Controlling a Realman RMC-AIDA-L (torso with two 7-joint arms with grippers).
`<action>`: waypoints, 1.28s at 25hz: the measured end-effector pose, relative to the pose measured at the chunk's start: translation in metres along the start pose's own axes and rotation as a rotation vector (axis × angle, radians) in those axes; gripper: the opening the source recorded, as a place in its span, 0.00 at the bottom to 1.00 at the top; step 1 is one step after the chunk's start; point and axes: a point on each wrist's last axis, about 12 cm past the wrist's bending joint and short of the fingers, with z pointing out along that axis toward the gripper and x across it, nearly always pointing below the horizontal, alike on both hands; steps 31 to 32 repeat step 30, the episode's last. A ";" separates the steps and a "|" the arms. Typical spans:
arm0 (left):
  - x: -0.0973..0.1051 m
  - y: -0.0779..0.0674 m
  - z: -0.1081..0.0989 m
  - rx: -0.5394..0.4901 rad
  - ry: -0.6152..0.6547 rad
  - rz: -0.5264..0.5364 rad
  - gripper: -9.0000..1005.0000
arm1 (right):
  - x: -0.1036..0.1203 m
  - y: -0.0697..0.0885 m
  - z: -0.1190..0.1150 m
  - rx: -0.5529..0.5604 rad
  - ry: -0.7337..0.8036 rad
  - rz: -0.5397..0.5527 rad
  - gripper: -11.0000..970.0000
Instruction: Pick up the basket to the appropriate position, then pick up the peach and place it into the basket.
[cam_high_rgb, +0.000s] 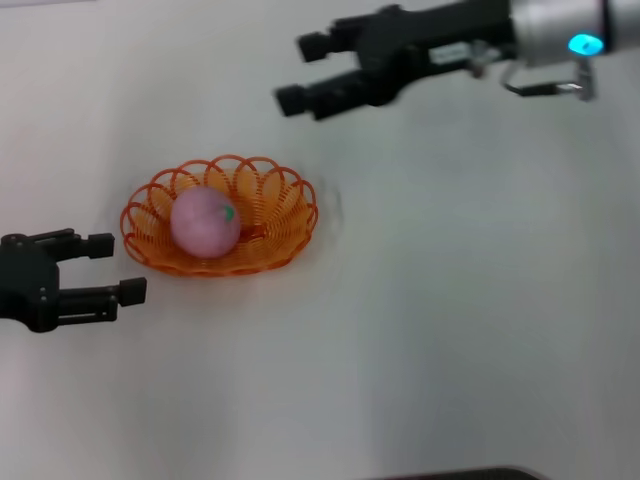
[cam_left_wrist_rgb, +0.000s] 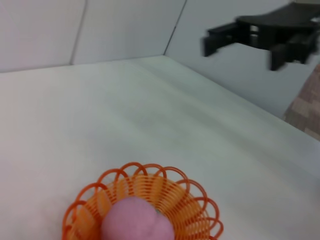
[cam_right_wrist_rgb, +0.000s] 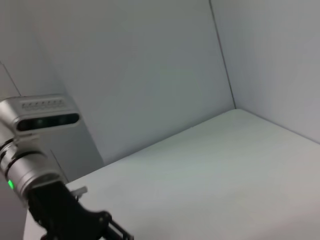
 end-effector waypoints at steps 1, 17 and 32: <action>0.000 0.000 0.000 -0.004 -0.002 0.001 0.84 | 0.006 0.002 -0.009 -0.001 -0.009 -0.006 0.98; -0.008 0.005 -0.001 -0.039 -0.009 0.024 0.84 | 0.089 0.014 -0.106 0.055 0.165 0.117 0.96; -0.008 0.005 -0.001 -0.040 -0.009 0.016 0.84 | 0.089 0.013 -0.100 0.045 0.200 0.115 0.96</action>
